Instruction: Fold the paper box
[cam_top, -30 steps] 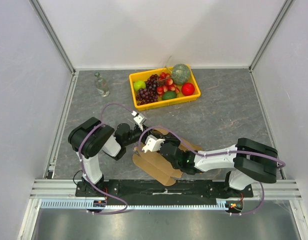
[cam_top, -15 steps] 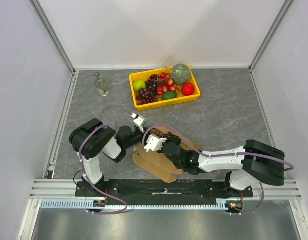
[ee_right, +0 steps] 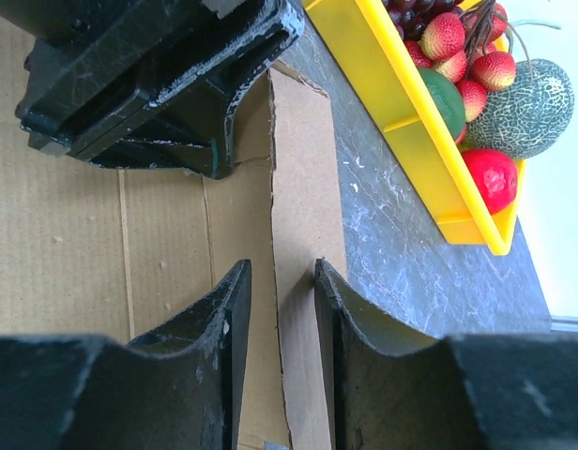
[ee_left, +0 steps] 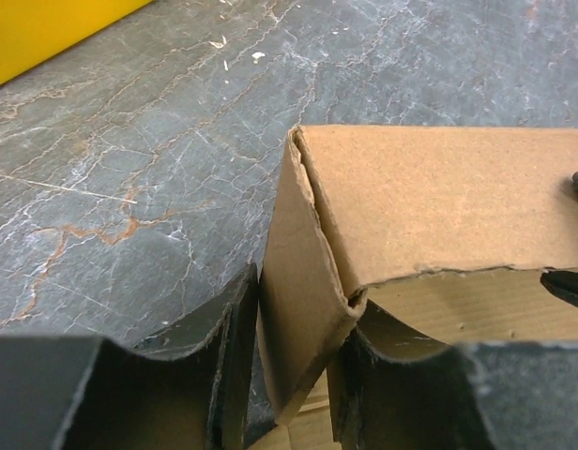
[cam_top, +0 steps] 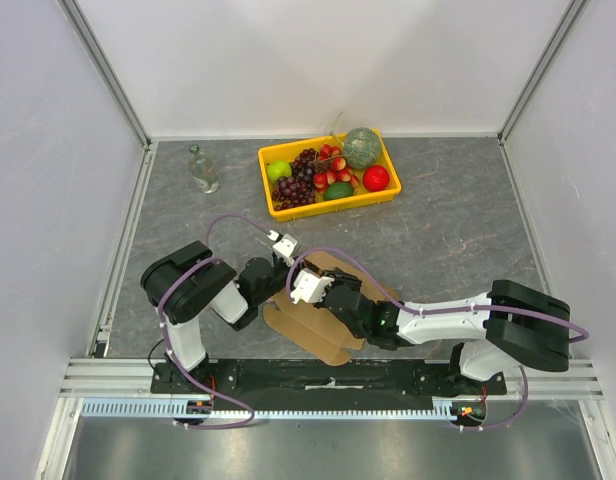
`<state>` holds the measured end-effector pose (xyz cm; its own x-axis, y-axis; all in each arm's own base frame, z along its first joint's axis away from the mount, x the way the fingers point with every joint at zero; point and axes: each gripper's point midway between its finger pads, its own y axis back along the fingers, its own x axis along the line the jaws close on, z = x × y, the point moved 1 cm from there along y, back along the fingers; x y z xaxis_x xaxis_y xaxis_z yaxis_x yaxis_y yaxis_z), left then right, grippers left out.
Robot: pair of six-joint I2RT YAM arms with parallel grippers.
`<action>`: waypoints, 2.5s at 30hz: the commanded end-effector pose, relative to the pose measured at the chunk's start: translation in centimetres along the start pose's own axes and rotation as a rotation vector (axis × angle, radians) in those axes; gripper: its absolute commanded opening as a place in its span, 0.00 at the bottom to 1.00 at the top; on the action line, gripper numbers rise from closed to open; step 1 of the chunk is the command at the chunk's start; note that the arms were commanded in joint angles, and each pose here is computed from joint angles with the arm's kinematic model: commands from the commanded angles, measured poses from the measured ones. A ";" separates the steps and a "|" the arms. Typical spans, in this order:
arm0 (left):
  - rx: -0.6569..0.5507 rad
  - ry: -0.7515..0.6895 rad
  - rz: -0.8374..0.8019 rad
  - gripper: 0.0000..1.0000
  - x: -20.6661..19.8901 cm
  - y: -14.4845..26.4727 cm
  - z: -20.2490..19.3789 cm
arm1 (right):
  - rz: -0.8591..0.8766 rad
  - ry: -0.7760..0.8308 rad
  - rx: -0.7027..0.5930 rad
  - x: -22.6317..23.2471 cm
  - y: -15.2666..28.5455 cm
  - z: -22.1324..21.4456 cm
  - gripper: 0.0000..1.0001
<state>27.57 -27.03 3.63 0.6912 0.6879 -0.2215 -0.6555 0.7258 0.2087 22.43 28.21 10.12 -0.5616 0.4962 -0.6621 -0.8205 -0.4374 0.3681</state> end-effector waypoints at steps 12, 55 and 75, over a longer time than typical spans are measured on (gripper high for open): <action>-0.413 -0.153 0.178 0.34 -0.7 0.1 9.8 | 0.045 -0.085 -0.039 0.9 -0.1 1.3 0.40; -0.377 0.040 0.149 0.62 -2.5 6.1 7.3 | 0.066 -0.134 -0.047 0.9 0.3 1.8 0.41; -0.373 0.079 0.164 0.63 -2.9 8.9 6.6 | 0.117 -0.165 -0.096 1.0 0.8 3.4 0.45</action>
<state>21.47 -23.96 8.29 0.5718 0.7856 -0.2363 -0.7923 0.6036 0.0893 21.02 29.42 10.07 -0.6536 0.5235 -0.5465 -0.7535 -0.5180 0.4049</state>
